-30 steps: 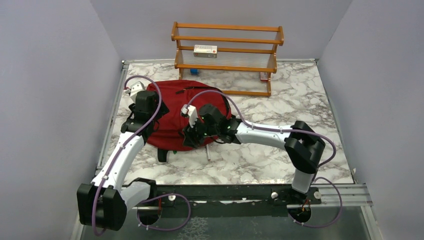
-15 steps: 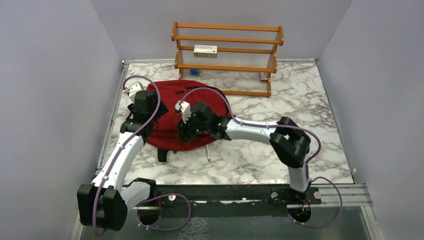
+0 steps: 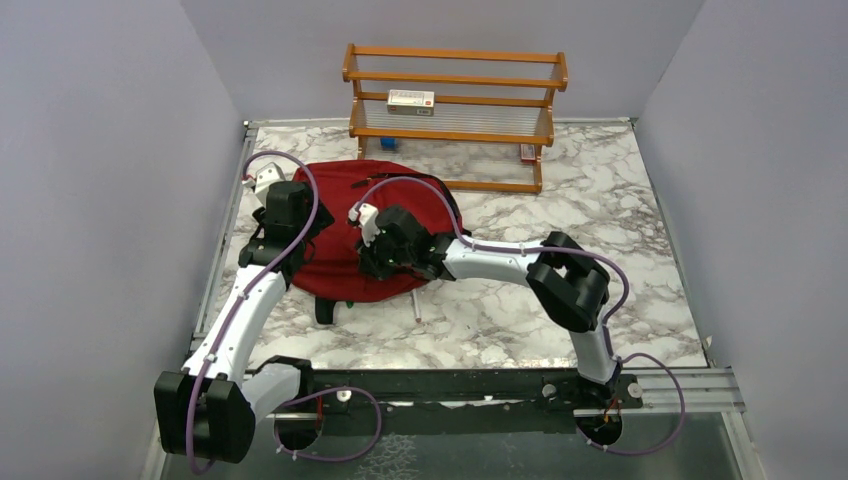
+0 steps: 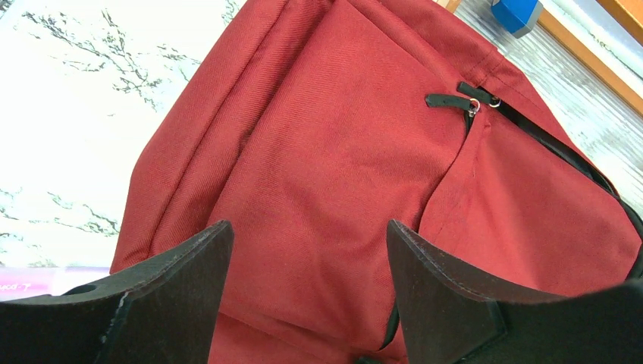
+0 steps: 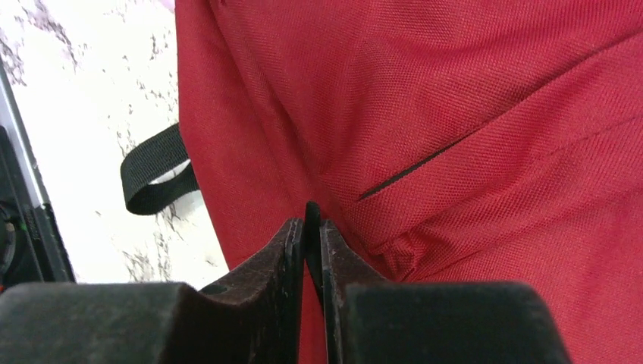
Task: Pack the student bag
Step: Unzip the student bag at the center of the board.
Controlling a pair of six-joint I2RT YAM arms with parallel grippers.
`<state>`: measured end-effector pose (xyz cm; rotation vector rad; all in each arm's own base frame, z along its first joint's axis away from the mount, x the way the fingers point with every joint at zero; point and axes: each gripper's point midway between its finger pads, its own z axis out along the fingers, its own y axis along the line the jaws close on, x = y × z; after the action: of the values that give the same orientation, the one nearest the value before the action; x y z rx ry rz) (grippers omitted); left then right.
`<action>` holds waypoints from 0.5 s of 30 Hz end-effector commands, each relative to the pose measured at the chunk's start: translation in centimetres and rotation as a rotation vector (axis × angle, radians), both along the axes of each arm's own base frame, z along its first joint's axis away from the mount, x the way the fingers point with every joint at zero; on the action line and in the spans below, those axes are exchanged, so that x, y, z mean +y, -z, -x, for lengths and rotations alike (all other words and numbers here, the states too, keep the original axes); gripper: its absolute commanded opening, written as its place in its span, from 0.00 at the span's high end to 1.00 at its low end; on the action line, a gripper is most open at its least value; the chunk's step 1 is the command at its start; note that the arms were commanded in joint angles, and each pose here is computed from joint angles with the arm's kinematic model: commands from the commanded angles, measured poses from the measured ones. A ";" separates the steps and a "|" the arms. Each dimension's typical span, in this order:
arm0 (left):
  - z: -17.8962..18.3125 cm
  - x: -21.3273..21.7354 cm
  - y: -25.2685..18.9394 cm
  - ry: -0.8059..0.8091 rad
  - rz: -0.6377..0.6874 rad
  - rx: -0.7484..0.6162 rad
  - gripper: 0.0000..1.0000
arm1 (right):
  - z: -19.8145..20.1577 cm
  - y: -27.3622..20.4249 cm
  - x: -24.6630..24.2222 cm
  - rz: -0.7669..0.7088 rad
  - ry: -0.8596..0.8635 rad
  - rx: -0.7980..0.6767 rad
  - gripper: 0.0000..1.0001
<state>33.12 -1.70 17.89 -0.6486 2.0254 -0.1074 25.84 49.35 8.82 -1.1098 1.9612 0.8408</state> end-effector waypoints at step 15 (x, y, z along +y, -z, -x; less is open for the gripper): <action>2.3 -3.2 2.7 0.082 0.194 0.076 0.23 | 0.6 -7.7 -0.8 -0.221 0.056 -0.035 0.99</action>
<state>32.37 -3.07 16.11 -0.6393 2.0874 -0.1930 24.79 47.91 12.03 -1.0249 1.9134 0.9016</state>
